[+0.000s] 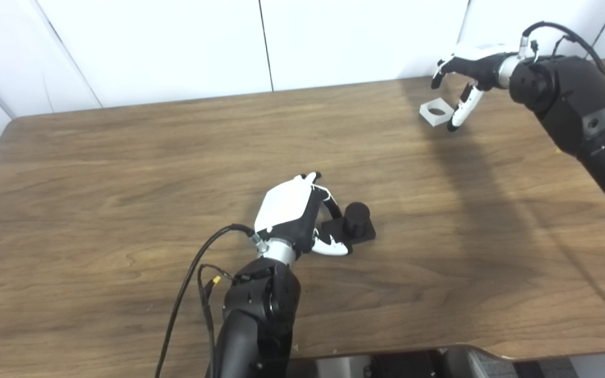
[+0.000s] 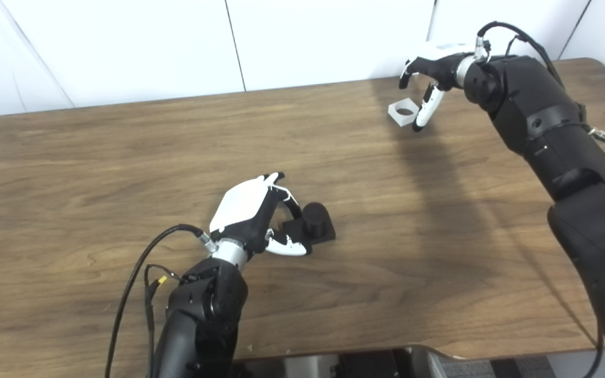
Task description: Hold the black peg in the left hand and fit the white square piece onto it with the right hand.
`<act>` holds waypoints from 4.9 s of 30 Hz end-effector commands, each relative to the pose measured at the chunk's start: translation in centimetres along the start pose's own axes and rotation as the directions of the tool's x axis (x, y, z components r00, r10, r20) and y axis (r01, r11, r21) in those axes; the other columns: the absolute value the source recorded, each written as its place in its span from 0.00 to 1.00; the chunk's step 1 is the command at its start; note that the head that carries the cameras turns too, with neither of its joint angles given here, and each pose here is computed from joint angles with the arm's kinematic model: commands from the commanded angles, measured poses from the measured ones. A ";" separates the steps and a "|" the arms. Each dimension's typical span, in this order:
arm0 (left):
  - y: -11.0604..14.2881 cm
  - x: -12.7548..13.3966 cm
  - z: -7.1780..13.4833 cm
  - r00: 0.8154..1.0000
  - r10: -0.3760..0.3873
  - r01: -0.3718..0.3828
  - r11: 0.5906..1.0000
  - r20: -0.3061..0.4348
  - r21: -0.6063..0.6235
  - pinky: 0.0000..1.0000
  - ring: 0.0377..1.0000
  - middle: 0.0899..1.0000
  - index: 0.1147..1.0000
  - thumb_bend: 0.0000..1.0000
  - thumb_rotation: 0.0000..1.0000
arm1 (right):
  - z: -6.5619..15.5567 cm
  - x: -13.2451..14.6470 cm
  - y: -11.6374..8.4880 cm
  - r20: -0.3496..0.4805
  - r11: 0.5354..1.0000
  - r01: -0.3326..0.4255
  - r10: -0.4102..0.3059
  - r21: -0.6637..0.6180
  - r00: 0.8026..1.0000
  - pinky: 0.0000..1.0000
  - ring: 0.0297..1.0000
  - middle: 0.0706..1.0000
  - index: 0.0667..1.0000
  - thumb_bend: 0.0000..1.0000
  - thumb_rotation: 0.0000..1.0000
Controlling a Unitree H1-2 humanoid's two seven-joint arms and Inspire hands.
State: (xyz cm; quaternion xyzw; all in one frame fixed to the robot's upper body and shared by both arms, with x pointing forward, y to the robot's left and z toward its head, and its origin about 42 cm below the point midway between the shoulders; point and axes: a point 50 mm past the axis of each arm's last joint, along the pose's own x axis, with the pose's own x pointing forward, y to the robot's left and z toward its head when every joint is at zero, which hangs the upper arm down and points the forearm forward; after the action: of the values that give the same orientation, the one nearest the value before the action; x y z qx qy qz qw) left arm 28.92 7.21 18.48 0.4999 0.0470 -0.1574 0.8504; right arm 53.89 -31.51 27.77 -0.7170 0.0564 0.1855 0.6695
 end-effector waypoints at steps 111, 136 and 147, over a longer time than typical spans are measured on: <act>-1.1 0.7 0.6 1.000 0.006 -0.007 1.000 -0.012 -0.021 1.00 1.00 0.99 0.42 0.52 0.05 | -1.3 1.2 -1.7 -0.020 0.994 0.095 -0.096 -0.054 0.995 1.00 1.00 0.93 0.45 0.53 0.15; -1.0 0.6 0.1 1.000 0.008 -0.008 1.000 -0.011 -0.007 1.00 1.00 0.99 0.41 0.52 0.05 | 4.3 -4.7 -5.6 0.144 0.980 0.198 -0.192 -0.027 0.971 1.00 1.00 0.93 0.45 0.53 0.15; -1.0 0.7 0.1 1.000 0.007 -0.007 1.000 -0.010 0.008 1.00 1.00 0.99 0.42 0.52 0.05 | 7.5 -8.0 -6.1 0.229 0.983 0.179 -0.165 -0.039 0.959 1.00 1.00 0.91 0.45 0.53 0.15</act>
State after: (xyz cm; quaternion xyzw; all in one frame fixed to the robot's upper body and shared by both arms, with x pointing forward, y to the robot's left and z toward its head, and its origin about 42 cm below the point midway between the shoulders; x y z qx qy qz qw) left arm 29.01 6.90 17.98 0.4954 0.0383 -0.1498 0.8548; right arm 47.23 -24.83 32.45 -0.7100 -0.0592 0.2337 0.6616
